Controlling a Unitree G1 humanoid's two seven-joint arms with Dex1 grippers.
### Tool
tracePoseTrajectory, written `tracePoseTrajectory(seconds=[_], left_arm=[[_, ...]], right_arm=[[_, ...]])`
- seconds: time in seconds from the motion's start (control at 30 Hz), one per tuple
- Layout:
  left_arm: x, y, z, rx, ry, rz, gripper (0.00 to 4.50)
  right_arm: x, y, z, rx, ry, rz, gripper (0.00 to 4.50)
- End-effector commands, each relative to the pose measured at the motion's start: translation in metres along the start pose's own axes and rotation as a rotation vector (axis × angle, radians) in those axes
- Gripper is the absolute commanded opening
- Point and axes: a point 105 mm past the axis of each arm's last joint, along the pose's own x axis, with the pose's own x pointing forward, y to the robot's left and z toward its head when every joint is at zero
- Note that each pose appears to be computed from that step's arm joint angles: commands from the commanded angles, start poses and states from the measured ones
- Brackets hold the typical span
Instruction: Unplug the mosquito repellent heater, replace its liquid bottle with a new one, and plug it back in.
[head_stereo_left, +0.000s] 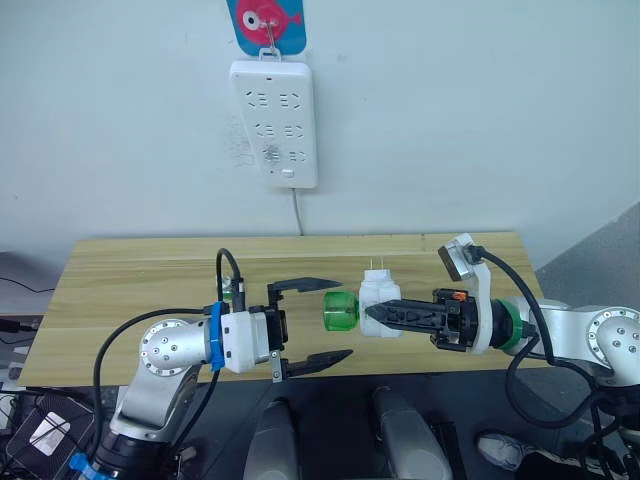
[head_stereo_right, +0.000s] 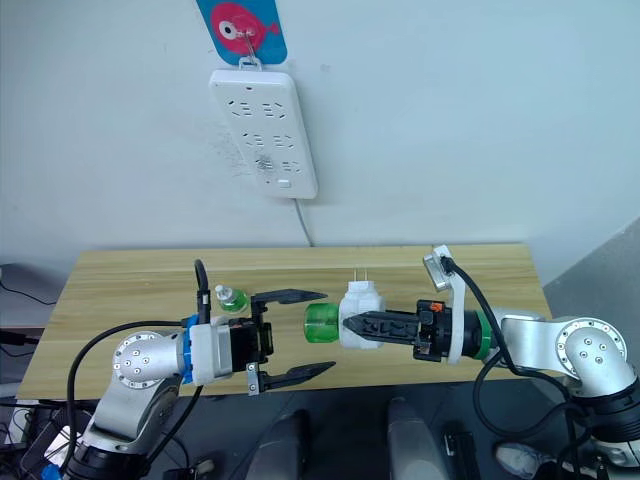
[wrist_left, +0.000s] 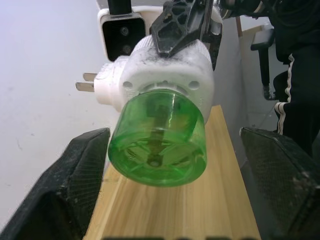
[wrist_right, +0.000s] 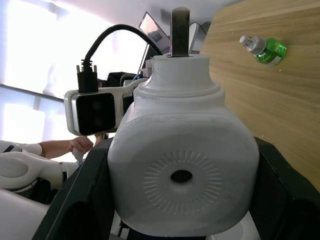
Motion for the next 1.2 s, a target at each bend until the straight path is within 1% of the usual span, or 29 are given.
tracePoseTrajectory(seconds=[0.03,0.13,0.17,0.2,0.23,0.27,0.3,0.33,0.37,0.4,0.43,0.53,0.6,0.67,0.73,0.77,0.8,0.87,0.9,0.93,0.97,1.0,1.03,1.07,1.1,1.13,1.2], left_arm=[[0.004,0.006,0.005,0.004,-0.022,0.018,3.28],[0.004,0.010,0.007,-0.026,-0.016,0.015,2.35],[0.004,0.011,0.008,-0.043,-0.013,0.013,2.28],[0.004,0.012,0.010,-0.063,-0.010,-0.010,2.28],[0.005,0.012,0.011,-0.121,0.007,-0.047,2.28],[0.006,0.012,0.010,-0.213,0.040,-0.085,2.28],[0.006,0.013,0.008,-0.345,0.082,-0.110,2.28],[0.005,0.016,0.009,-0.523,0.100,-0.129,2.28],[0.002,0.016,0.014,-0.702,0.111,-0.183,2.28],[0.000,0.017,0.020,-0.816,0.121,-0.229,2.28],[-0.004,0.021,0.023,-0.878,0.136,-0.263,2.28],[-0.008,0.033,0.022,-0.943,0.179,-0.266,2.28],[-0.008,0.033,0.021,-0.940,0.200,-0.277,2.28],[-0.006,0.032,0.019,-0.907,0.200,-0.277,2.28],[-0.003,0.026,0.022,-0.804,0.185,-0.312,2.28],[-0.002,0.026,0.020,-0.782,0.194,-0.302,2.28],[-0.002,0.027,0.015,-0.726,0.208,-0.278,2.28],[-0.003,0.024,0.006,-0.619,0.228,-0.256,3.01],[-0.004,0.022,0.004,-0.564,0.233,-0.251,3.25],[-0.004,0.021,0.000,-0.468,0.235,-0.233,3.57],[-0.003,0.021,-0.004,-0.413,0.241,-0.192,3.90],[-0.004,0.017,-0.004,-0.355,0.222,-0.187,4.17],[-0.002,0.015,0.001,-0.280,0.169,-0.172,4.48],[-0.002,0.017,0.002,-0.242,0.141,-0.124,4.50],[-0.004,0.017,0.001,-0.209,0.136,-0.093,4.50],[-0.005,0.013,0.001,-0.155,0.124,-0.086,4.50],[-0.008,0.002,0.001,-0.110,0.109,-0.096,4.50]], right_arm=[[0.001,0.014,0.002,-0.030,-0.001,0.059,3.01],[0.002,0.014,0.002,-0.031,-0.001,0.059,3.01],[0.002,0.015,0.002,-0.031,-0.001,0.059,3.01],[0.002,0.015,0.001,-0.031,0.002,0.059,3.01],[0.001,0.015,0.001,-0.032,0.005,0.058,3.01],[0.001,0.015,0.000,-0.031,0.010,0.058,3.01],[0.001,0.015,-0.001,-0.030,0.016,0.059,3.01],[0.000,0.015,-0.002,-0.028,0.022,0.062,3.01],[0.000,0.015,-0.004,-0.026,0.033,0.067,3.01],[0.000,0.016,-0.006,-0.025,0.044,0.072,3.01],[-0.001,0.017,-0.008,-0.024,0.054,0.076,3.01],[-0.001,0.018,-0.011,-0.025,0.071,0.082,3.01],[-0.001,0.019,-0.011,-0.027,0.072,0.083,3.01],[-0.001,0.019,-0.011,-0.027,0.070,0.082,3.01],[-0.002,0.018,-0.010,-0.029,0.062,0.077,3.01],[-0.002,0.018,-0.010,-0.029,0.059,0.076,3.01],[-0.002,0.018,-0.010,-0.028,0.054,0.072,3.01],[-0.003,0.017,-0.009,-0.027,0.046,0.066,3.01],[-0.003,0.016,-0.008,-0.026,0.043,0.064,3.01],[-0.003,0.016,-0.008,-0.026,0.041,0.063,3.01],[-0.003,0.016,-0.007,-0.026,0.039,0.062,3.01],[-0.003,0.016,-0.007,-0.026,0.037,0.060,3.01],[-0.003,0.016,-0.007,-0.027,0.036,0.059,3.01],[-0.003,0.015,-0.006,-0.026,0.034,0.059,3.01],[-0.003,0.015,-0.006,-0.026,0.033,0.058,3.01],[-0.003,0.015,-0.006,-0.026,0.032,0.058,3.01],[-0.002,0.015,-0.005,-0.025,0.030,0.058,3.01]])
